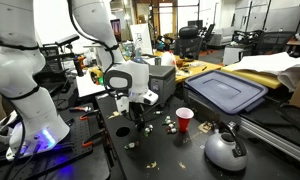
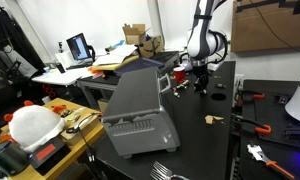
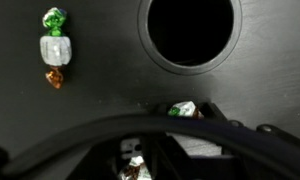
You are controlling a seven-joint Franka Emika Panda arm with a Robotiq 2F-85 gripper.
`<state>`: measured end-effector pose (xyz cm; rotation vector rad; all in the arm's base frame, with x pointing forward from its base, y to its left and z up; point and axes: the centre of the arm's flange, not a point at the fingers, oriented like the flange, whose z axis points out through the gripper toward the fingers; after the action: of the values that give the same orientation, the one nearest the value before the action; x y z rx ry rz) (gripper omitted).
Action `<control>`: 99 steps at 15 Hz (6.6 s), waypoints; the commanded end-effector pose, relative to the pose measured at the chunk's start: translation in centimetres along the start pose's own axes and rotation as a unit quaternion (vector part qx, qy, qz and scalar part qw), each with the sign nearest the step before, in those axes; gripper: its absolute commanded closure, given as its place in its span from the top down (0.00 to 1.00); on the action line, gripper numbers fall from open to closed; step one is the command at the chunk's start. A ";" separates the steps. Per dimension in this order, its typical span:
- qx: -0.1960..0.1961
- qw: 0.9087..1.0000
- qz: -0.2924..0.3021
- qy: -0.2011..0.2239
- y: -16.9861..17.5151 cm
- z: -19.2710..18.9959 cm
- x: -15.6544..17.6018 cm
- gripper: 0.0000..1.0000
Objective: Put two sweets into the red cup
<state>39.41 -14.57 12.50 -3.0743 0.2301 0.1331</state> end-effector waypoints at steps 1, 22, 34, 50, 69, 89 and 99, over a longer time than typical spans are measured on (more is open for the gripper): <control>-0.002 1.000 -0.015 0.015 -0.1 -0.2 -0.4 0.13; -0.055 0.986 0.064 0.147 2.2 -15.1 5.0 0.04; -0.106 0.961 0.085 0.242 5.4 -13.7 11.1 0.04; -0.096 0.960 0.121 0.234 5.4 -13.9 12.8 0.41; -0.070 0.981 0.112 0.140 4.9 -16.1 5.6 1.00; -0.042 0.987 -0.154 -0.004 3.4 -7.3 -2.0 1.00; -0.042 0.968 -0.245 -0.036 3.2 -4.1 -1.0 1.00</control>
<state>37.67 -16.94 17.05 -3.0973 -0.4589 0.2332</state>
